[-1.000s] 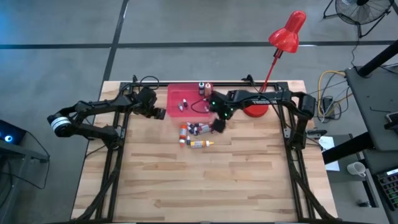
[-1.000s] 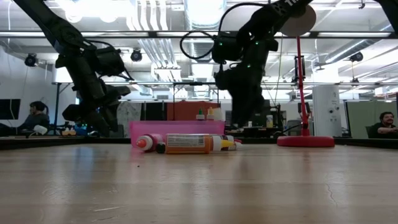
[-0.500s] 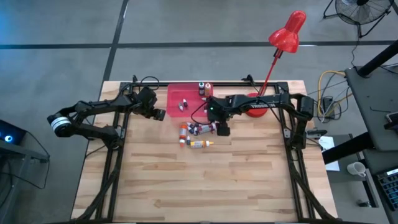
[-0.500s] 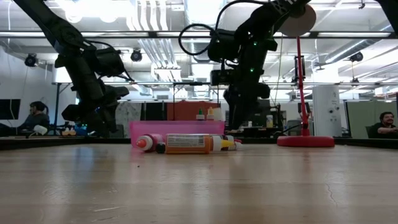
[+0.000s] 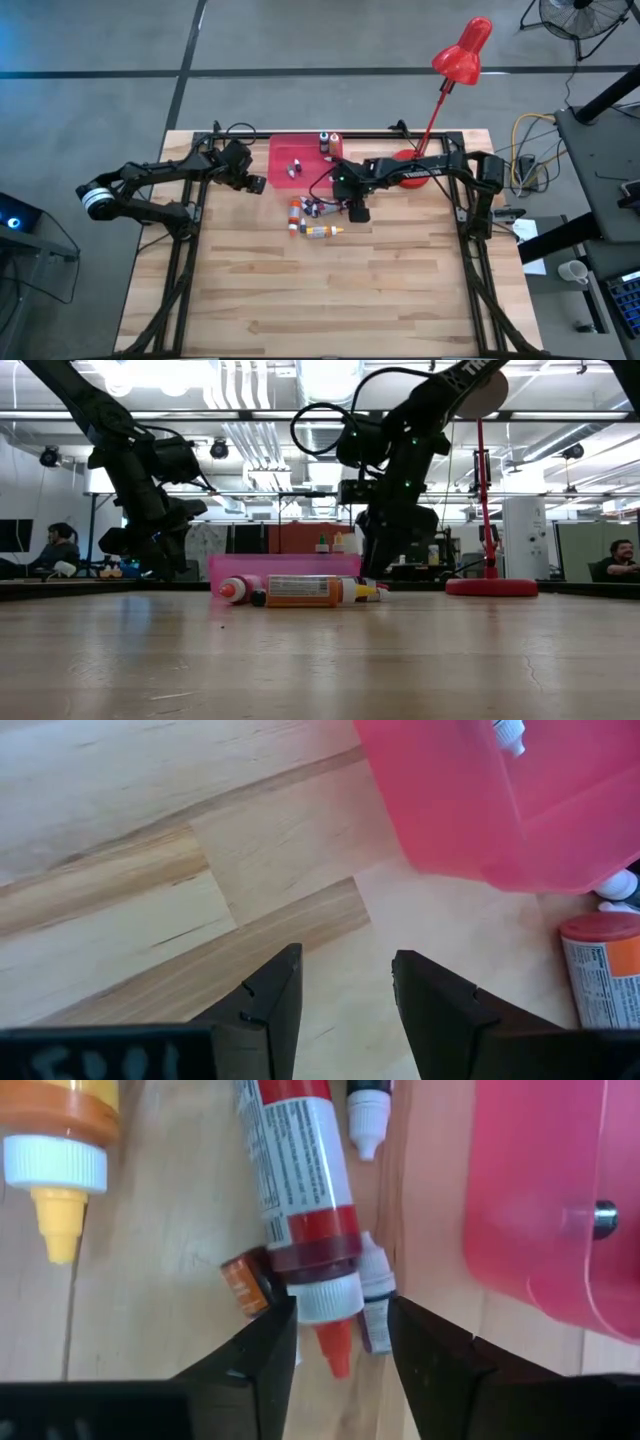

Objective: Pick & Place food coloring
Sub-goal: Put the big red food coloring bottle into the red bin

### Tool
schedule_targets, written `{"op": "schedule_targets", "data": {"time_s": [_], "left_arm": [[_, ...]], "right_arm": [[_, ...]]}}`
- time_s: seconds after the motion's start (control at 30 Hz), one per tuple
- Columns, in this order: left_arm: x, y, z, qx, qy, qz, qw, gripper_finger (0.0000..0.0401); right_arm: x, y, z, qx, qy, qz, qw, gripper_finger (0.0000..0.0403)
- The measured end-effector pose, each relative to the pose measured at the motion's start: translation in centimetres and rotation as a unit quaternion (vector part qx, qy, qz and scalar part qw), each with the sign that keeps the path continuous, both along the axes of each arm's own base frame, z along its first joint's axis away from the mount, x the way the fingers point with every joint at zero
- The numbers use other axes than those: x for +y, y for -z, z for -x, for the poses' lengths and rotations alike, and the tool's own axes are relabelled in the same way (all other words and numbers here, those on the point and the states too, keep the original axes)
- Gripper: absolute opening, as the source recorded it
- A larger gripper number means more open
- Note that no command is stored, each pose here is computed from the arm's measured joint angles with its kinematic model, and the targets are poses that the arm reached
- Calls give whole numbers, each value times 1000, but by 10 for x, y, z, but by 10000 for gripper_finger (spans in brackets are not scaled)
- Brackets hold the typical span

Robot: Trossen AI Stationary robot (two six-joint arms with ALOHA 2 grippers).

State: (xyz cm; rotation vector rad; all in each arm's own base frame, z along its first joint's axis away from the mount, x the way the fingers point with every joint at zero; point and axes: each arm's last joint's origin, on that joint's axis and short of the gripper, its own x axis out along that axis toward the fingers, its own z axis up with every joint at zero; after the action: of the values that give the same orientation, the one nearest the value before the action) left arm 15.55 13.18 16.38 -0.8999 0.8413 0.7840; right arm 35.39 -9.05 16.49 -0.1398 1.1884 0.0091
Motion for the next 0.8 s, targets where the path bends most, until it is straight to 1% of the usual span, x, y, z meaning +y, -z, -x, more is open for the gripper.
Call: {"op": "schedule_targets", "data": {"time_s": [0.1, 0.23, 0.5, 0.67, 0.8], "left_arm": [[0, 0, 0, 0, 0, -1, 1000, 131], [0, 0, 0, 0, 0, -1, 1000, 131], [0, 0, 0, -2, -3, 0, 1000, 131], [0, 0, 0, -2, -3, 1, 1000, 131], [0, 0, 0, -2, -3, 1, 1000, 131]], "right_arm": [[0, 2, -1, -16, 3, -1, 1000, 147], [2, 8, 0, -28, 2, -19, 999, 148], [5, 21, 9, -8, -1, -25, 1000, 166], [6, 26, 12, -3, -1, -27, 1000, 162], [8, 25, 9, -26, -1, -23, 999, 155]]}}
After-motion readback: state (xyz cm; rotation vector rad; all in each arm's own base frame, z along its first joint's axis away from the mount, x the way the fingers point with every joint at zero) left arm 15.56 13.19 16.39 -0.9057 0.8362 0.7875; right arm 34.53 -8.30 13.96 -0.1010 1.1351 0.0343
